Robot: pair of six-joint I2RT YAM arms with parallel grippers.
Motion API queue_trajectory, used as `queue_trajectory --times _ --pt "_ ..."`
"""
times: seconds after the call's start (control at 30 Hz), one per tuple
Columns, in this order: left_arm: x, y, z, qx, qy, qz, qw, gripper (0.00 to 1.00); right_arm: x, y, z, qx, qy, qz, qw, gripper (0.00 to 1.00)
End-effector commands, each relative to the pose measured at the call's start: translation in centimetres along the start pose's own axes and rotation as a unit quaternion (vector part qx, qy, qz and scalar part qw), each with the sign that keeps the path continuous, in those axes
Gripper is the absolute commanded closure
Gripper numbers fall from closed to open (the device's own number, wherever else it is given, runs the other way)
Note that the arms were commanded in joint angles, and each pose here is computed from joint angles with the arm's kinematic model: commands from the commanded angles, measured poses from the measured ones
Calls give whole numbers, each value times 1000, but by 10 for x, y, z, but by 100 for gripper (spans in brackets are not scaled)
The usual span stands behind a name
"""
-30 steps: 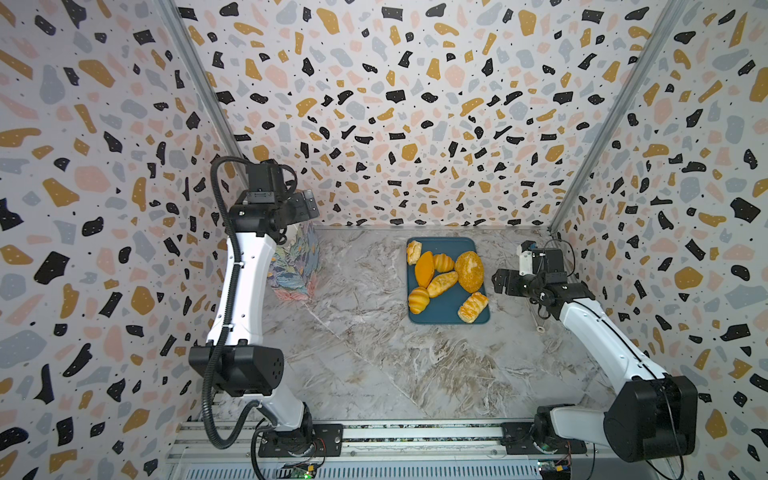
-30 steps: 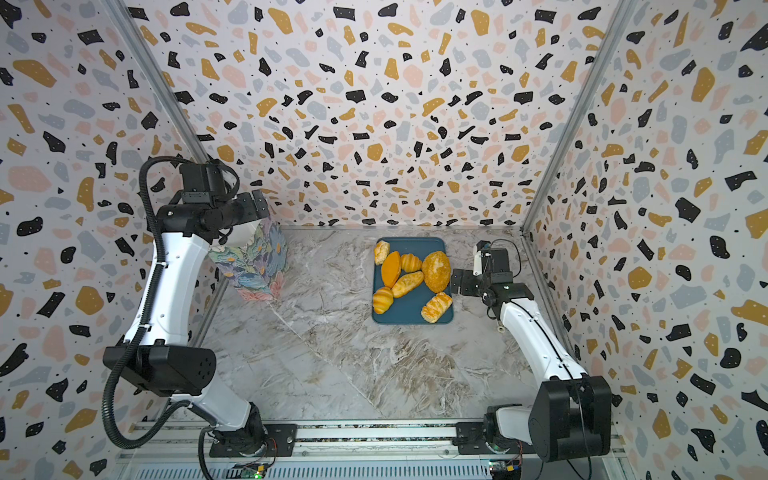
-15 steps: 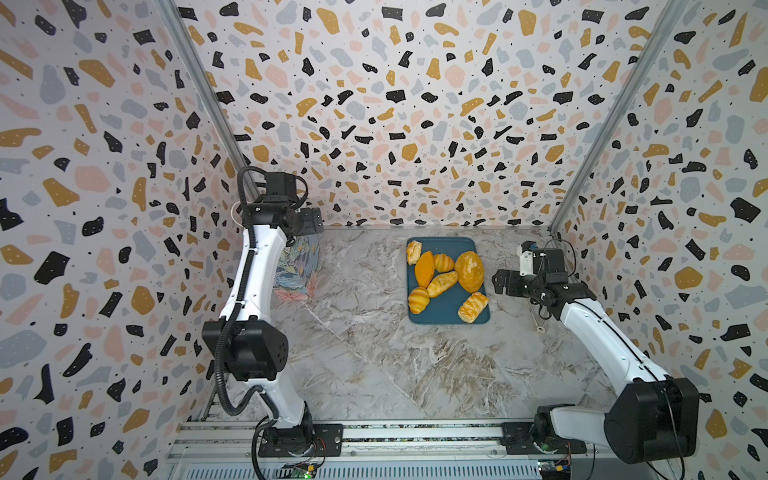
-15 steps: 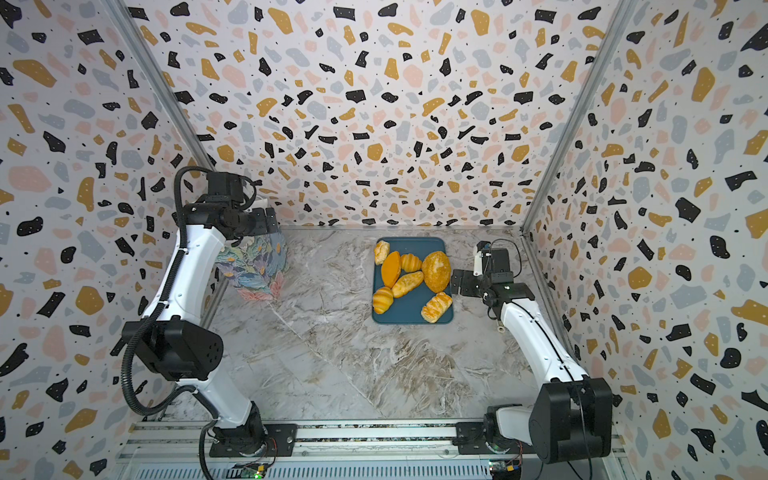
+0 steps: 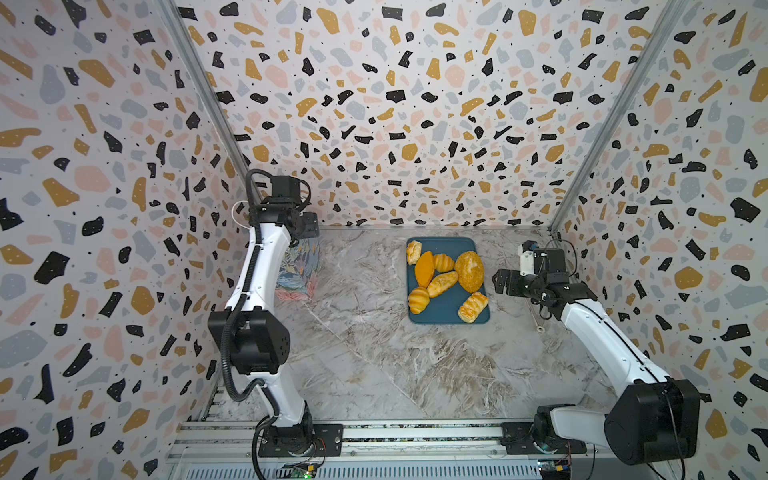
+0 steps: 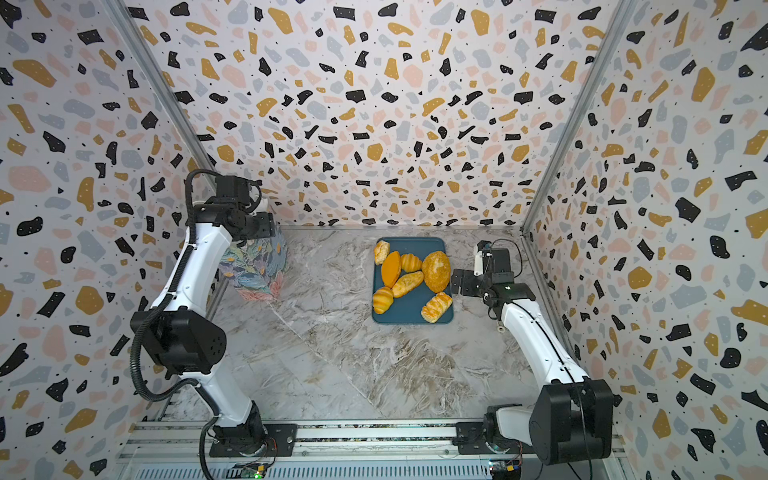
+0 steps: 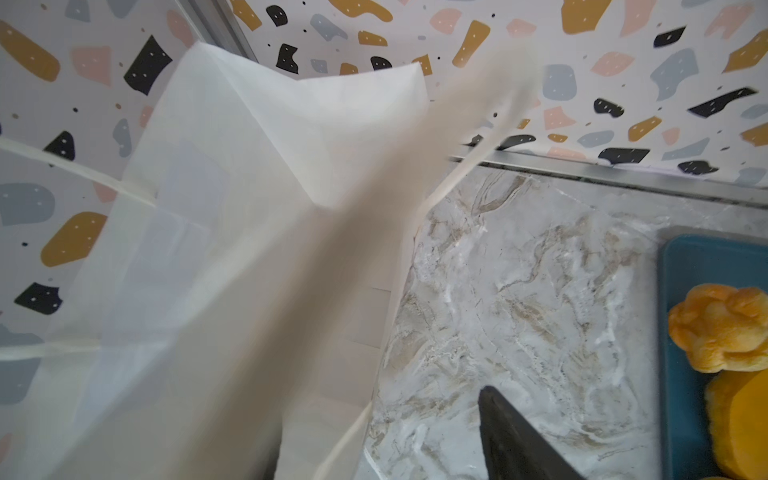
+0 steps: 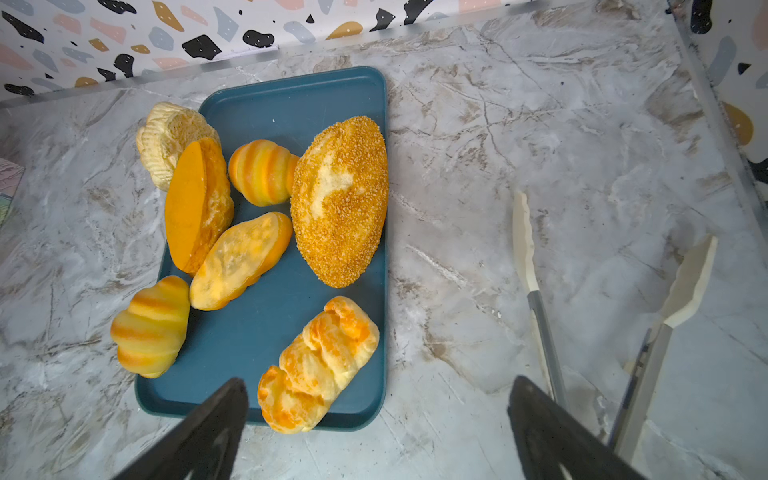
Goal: Place the fake bread into the paper bag
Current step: 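Carry the paper bag with the left gripper toward the teal bread tray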
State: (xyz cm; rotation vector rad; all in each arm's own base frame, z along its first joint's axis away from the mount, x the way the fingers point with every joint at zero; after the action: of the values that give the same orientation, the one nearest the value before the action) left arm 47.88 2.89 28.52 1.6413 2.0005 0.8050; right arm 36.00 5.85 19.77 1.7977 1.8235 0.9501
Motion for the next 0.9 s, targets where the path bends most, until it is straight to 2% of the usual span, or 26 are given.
queue_trajectory --times 0.0,0.23,0.47,0.67,0.8,0.87 --pt "-2 2 5 -5 -6 0 1000 31 0 8 -10 -14 1 -5 1000 1" --pt "-5 -2 14 3 -13 -3 1000 54 -2 10 -11 -18 1 -2 1000 1" --pt "-6 -5 16 5 -13 -4 1000 67 -4 10 -12 -20 0 0 1000 1" --pt "-7 -4 11 -3 -19 -7 1000 91 -3 9 -12 -19 2 2 1000 0" --pt "-11 -4 7 -8 -30 -13 999 100 -4 10 -11 -20 2 3 1000 1" --pt "-13 -4 4 -10 -34 -15 999 100 -4 9 -11 -20 2 3 1000 0"
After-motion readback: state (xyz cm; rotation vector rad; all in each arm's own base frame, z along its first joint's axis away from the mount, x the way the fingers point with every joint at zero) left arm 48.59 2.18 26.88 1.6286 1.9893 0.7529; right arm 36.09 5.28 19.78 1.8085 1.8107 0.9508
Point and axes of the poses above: each gripper's point midway between its finger pads, its own z axis out along the fingers, its own x axis along the line the jaws close on, y = z × x, the point moved 1 cm from there along -z, back along the fingers, and after that the axes turned 2 degrees about -z, right-handed, at the moved point
